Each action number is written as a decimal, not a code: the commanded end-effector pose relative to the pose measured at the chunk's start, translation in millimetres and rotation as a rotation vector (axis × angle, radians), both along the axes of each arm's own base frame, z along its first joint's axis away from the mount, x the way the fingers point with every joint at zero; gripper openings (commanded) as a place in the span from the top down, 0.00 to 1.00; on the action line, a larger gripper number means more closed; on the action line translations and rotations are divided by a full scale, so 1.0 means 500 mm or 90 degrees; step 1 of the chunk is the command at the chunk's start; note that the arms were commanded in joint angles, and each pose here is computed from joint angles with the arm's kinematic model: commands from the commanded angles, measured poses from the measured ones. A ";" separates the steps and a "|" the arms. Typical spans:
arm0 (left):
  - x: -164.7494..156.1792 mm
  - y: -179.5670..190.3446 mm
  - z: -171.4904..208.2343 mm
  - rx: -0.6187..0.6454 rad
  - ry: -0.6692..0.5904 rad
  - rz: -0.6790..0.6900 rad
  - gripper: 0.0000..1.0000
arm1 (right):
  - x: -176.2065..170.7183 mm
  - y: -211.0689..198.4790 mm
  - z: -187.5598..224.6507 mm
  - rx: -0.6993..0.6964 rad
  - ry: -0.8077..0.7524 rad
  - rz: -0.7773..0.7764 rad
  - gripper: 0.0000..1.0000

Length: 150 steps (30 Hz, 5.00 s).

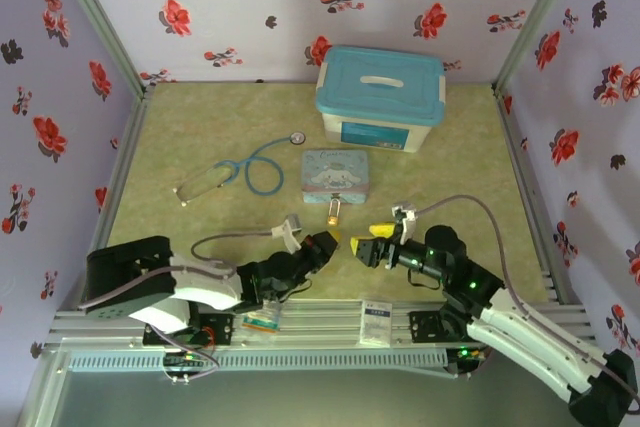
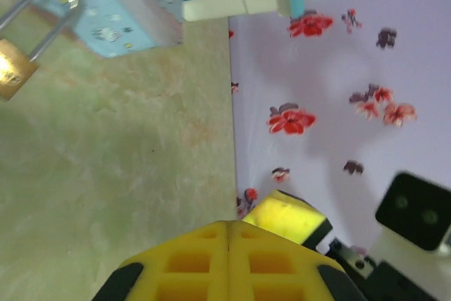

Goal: Unlock a padlock with a key

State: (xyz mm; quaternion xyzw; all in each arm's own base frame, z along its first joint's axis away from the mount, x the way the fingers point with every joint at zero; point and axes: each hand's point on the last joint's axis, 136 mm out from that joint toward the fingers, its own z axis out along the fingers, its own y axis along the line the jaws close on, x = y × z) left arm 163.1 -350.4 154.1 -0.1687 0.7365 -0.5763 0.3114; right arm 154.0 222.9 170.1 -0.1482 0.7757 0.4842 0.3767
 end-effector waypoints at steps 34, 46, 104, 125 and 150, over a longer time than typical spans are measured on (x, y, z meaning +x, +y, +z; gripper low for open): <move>-0.036 -0.071 0.122 0.052 -0.162 -0.182 1.00 | -0.036 0.066 0.051 0.099 -0.015 0.147 0.91; -0.019 -0.057 0.117 0.065 -0.158 -0.162 0.68 | -0.031 0.050 0.014 0.065 -0.001 0.114 1.00; 0.016 0.053 0.167 -0.047 -0.185 -0.035 1.00 | -0.007 0.085 0.101 0.274 0.060 0.118 0.31; 0.015 0.051 0.152 -0.063 -0.179 -0.030 1.00 | -0.021 0.095 0.099 0.286 0.056 0.132 0.85; 0.095 0.154 -0.021 0.373 -0.070 0.030 0.13 | 0.093 -0.093 -0.146 -0.109 0.154 -0.255 1.00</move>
